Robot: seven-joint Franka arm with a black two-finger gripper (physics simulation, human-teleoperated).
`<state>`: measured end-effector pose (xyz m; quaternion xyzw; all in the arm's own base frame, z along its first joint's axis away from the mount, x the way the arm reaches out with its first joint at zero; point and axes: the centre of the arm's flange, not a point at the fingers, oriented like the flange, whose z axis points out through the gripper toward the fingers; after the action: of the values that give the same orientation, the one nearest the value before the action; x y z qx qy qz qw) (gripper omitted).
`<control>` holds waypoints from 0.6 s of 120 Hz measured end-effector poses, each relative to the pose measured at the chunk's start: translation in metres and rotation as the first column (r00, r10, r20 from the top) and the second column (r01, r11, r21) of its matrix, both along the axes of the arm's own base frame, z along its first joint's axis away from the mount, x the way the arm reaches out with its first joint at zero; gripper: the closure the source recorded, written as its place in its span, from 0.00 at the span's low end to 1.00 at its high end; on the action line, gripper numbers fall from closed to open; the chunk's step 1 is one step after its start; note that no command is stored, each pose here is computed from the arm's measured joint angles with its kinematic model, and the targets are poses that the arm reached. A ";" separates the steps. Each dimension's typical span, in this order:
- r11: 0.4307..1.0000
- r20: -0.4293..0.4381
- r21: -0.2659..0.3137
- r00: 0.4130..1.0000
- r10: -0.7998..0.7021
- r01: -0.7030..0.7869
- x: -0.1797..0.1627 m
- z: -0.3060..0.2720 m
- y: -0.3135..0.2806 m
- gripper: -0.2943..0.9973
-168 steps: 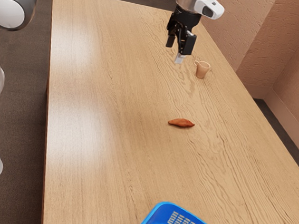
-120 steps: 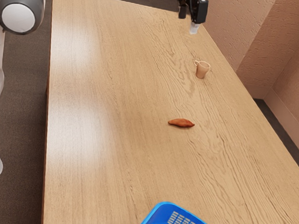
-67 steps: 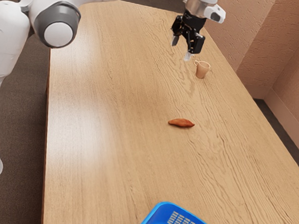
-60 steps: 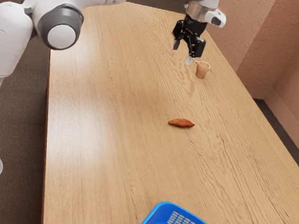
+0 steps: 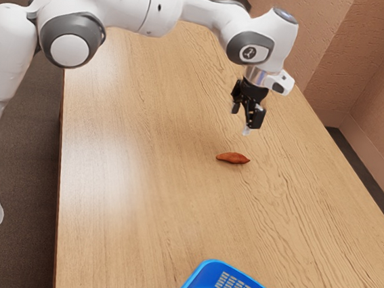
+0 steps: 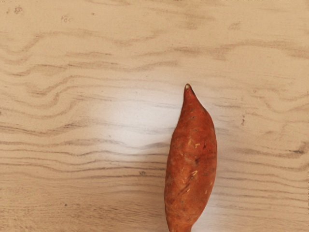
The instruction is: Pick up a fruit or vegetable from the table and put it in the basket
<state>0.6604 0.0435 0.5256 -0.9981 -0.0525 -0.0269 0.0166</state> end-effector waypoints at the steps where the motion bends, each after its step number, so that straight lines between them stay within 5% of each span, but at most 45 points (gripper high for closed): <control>1: 1.000 0.001 0.001 1.000 -0.003 0.003 0.000 -0.001 -0.001 0.23; 72: 0.995 -0.008 0.021 0.995 -0.101 0.102 0.014 -0.082 -0.006 0.23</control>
<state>0.6744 0.0379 0.4437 -0.9994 -0.0014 -0.0250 0.0259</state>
